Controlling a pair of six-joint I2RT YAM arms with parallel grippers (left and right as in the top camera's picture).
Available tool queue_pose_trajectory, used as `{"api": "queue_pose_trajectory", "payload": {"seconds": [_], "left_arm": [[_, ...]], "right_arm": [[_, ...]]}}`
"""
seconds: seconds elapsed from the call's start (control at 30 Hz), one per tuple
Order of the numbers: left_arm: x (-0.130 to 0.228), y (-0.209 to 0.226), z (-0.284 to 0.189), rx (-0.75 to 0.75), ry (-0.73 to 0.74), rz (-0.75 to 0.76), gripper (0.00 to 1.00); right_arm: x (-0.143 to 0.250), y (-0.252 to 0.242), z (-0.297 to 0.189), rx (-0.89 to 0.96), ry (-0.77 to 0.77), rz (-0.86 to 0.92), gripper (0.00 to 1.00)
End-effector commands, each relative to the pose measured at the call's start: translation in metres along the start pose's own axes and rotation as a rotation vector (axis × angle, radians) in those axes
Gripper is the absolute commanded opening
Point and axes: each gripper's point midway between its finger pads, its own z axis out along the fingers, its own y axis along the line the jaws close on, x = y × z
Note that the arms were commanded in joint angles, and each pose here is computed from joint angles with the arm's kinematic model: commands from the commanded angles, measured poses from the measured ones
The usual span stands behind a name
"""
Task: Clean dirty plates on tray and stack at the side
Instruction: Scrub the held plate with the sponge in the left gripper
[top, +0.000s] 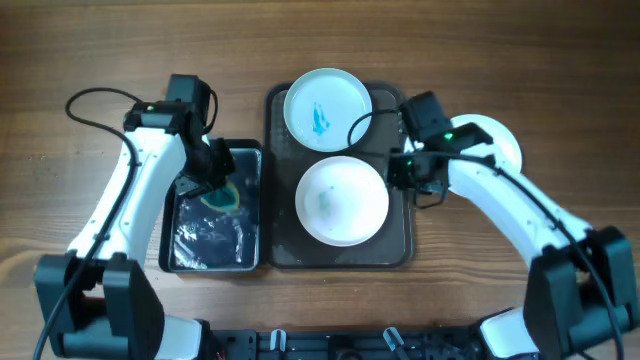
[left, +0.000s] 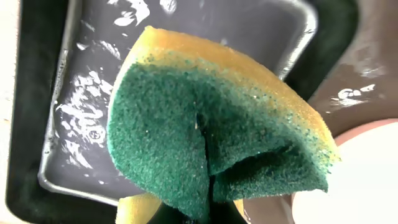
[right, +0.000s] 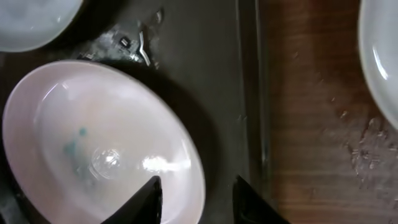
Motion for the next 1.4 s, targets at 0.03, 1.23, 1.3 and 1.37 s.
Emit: {"api": "queue_pose_trajectory", "payload": {"seconds": [0.03,1.23,1.3,1.37], "left_arm": [[-0.006,-0.010,-0.025,0.068,-0.068,0.026,0.04],[0.035,-0.062,0.112,-0.360,-0.024,0.192,0.04],[0.036,-0.065,0.114,-0.336,-0.005,0.187,0.04],[0.049,-0.090,0.121,-0.196,0.068,0.216,0.04]], "right_arm": [[0.018,0.013,0.033,-0.139,0.157,-0.218,0.33],[0.025,-0.004,0.072,-0.051,0.166,-0.093,0.04],[0.025,-0.004,0.072,-0.051,0.166,-0.094,0.04],[0.025,-0.004,0.072,-0.051,0.166,-0.094,0.04]]}}
